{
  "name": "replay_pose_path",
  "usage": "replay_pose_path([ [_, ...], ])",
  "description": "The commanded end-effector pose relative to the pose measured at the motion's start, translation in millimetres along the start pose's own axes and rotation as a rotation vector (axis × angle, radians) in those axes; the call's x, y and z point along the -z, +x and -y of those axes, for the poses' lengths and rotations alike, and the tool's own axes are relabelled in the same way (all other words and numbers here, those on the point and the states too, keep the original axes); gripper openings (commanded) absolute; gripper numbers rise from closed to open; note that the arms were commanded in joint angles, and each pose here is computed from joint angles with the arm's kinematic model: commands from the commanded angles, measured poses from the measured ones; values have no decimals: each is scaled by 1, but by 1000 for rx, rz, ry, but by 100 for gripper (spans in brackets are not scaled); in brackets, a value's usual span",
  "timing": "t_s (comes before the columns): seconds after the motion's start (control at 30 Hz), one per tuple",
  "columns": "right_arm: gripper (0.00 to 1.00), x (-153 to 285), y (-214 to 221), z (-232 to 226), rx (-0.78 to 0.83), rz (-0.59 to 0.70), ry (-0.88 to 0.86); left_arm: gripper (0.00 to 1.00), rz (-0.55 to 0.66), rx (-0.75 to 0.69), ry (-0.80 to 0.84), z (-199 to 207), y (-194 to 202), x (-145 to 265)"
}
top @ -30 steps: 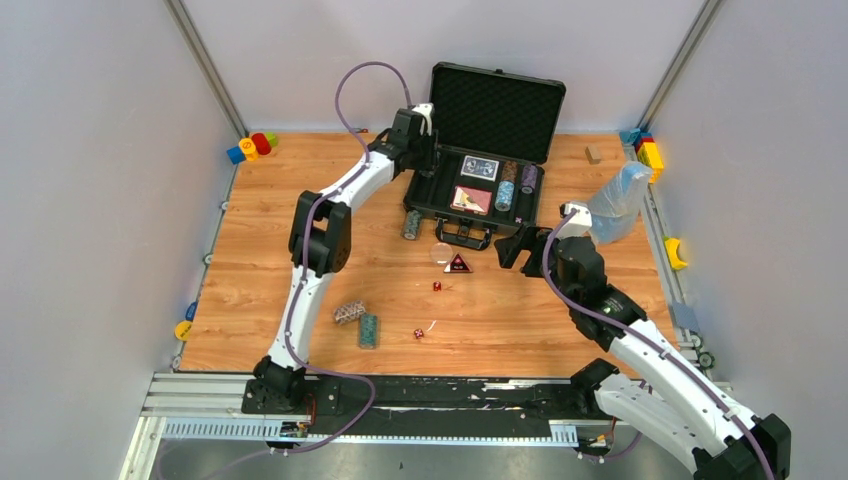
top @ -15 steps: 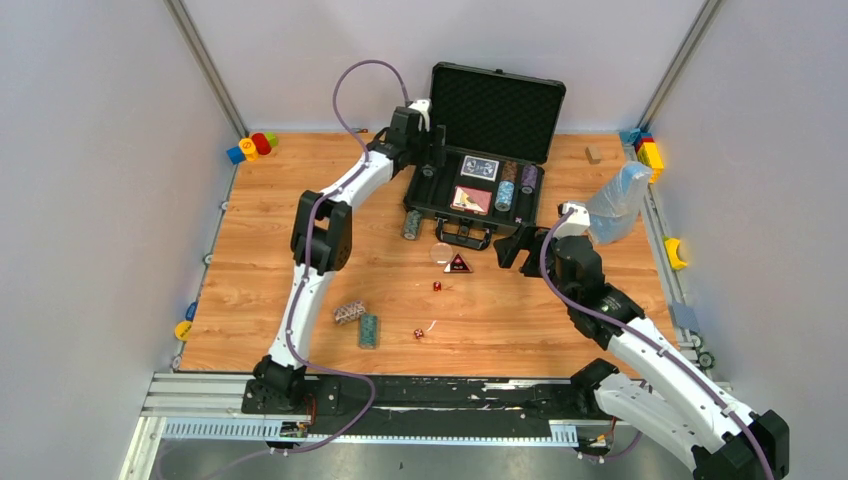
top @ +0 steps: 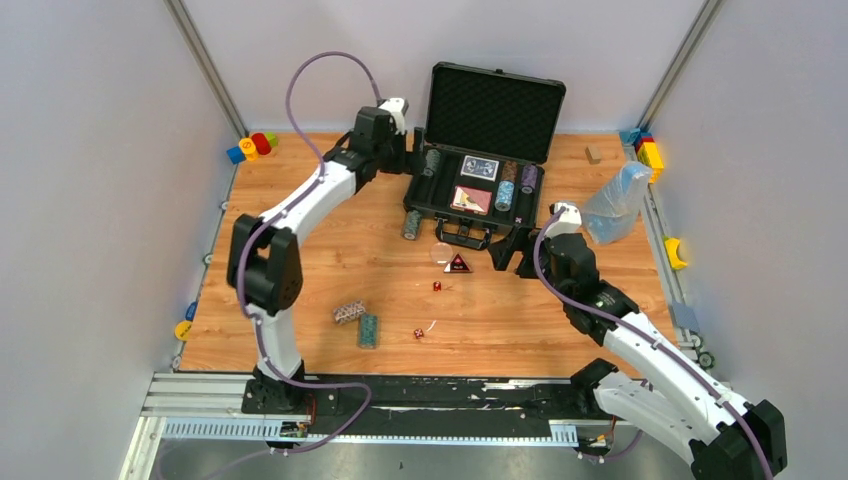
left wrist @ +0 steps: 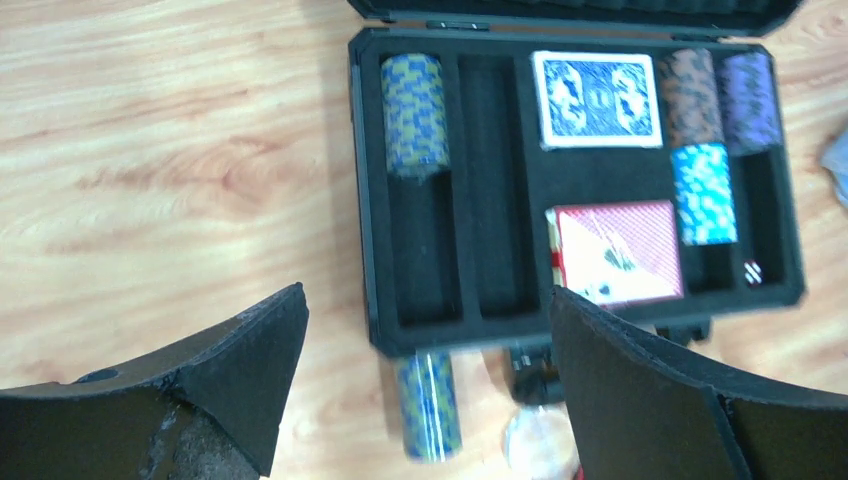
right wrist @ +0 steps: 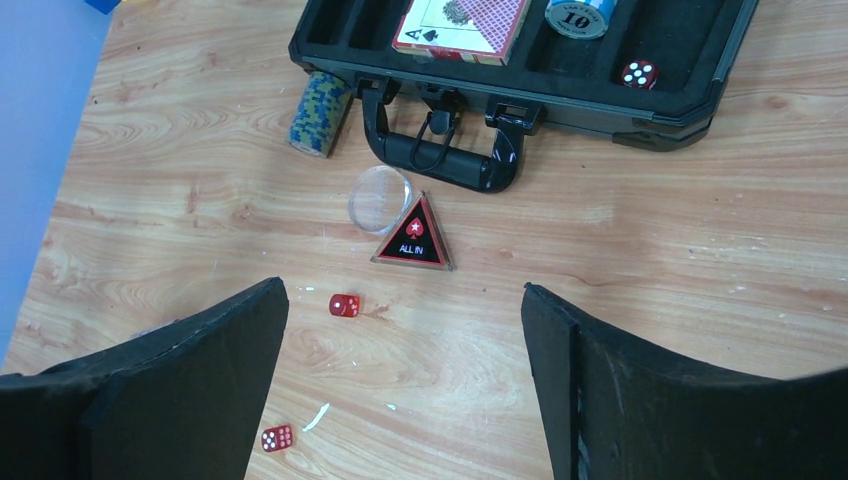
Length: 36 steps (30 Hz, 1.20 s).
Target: Pack up texas hold em set
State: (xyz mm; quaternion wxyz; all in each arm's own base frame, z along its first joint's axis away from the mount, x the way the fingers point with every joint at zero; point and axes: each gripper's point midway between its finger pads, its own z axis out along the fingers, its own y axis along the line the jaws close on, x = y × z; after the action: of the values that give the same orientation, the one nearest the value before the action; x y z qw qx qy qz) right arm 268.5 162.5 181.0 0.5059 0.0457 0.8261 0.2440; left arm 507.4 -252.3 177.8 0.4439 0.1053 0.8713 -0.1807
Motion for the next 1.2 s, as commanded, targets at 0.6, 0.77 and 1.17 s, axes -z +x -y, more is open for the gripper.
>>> replay_pose_path([
  [0.6, 88, 4, 35, 14, -43, -37, -17, 100, -141, 50, -11, 26, 118, 59],
  [0.77, 88, 4, 34, 23, -32, 15, 3, 97, -158, 54, -13, 25, 131, 52],
  [1.17, 85, 4, 37, 25, 14, 93, -55, 82, -202, 38, -76, 14, 140, 17],
])
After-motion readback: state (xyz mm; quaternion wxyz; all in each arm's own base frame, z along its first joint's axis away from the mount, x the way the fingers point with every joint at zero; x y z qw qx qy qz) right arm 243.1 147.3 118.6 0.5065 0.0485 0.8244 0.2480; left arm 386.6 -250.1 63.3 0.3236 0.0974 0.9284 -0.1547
